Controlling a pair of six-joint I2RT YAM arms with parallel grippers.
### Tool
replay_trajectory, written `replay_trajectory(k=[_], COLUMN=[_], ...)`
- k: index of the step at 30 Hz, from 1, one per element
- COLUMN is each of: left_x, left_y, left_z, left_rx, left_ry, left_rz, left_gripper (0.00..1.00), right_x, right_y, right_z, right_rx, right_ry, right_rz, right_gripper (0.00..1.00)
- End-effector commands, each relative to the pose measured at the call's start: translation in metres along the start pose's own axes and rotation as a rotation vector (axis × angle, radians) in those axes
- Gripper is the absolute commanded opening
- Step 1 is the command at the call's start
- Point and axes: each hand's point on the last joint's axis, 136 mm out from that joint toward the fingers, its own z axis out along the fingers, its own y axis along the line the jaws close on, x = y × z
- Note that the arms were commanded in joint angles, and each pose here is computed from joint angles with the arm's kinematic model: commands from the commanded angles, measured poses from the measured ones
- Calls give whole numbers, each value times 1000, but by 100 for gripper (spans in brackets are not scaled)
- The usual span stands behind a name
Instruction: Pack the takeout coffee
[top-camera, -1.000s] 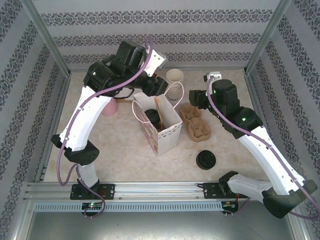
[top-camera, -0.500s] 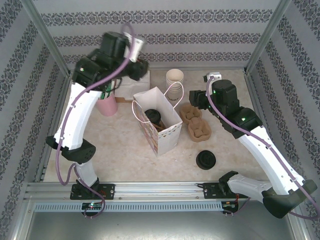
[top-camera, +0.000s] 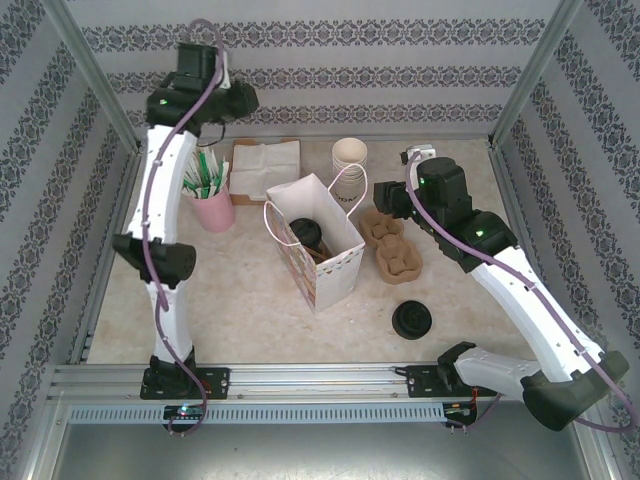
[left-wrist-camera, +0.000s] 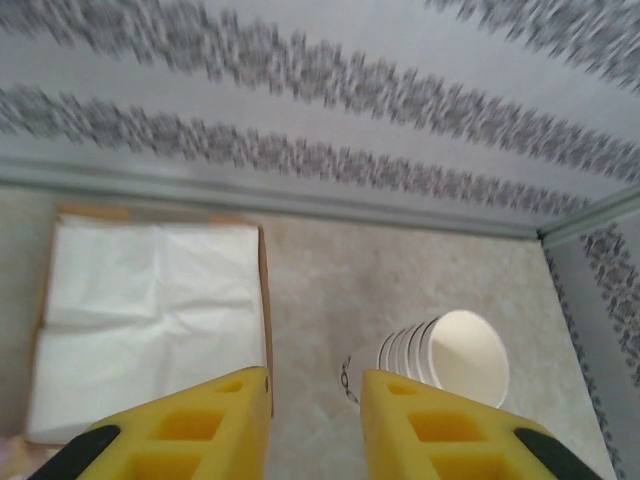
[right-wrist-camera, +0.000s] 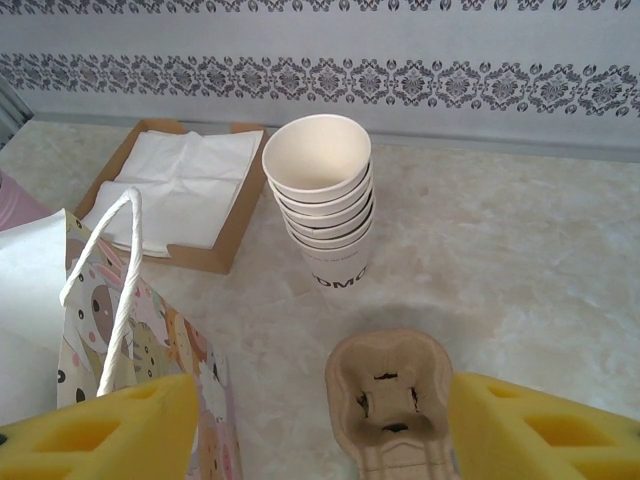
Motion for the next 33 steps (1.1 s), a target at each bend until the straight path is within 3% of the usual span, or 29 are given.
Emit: replay_trajectory(k=[1, 14, 24, 33], left_x=[19, 90, 137, 151], left_y=[-10, 50, 88, 124], left_z=[22, 118, 160, 181], left_rx=[61, -227, -431, -547], left_ry=[85, 254, 327, 335], left_rz=[-54, -29, 50, 62], left_gripper=[30, 35, 37, 39], right_x=[0, 5, 11, 16], right_y=[-2, 4, 5, 8], right_z=[3, 16, 18, 19], right_rx=[-1, -17, -27, -45], right_ry=[4, 46, 60, 72], right_rz=[9, 27, 36, 52], right_gripper=[66, 66, 66, 65])
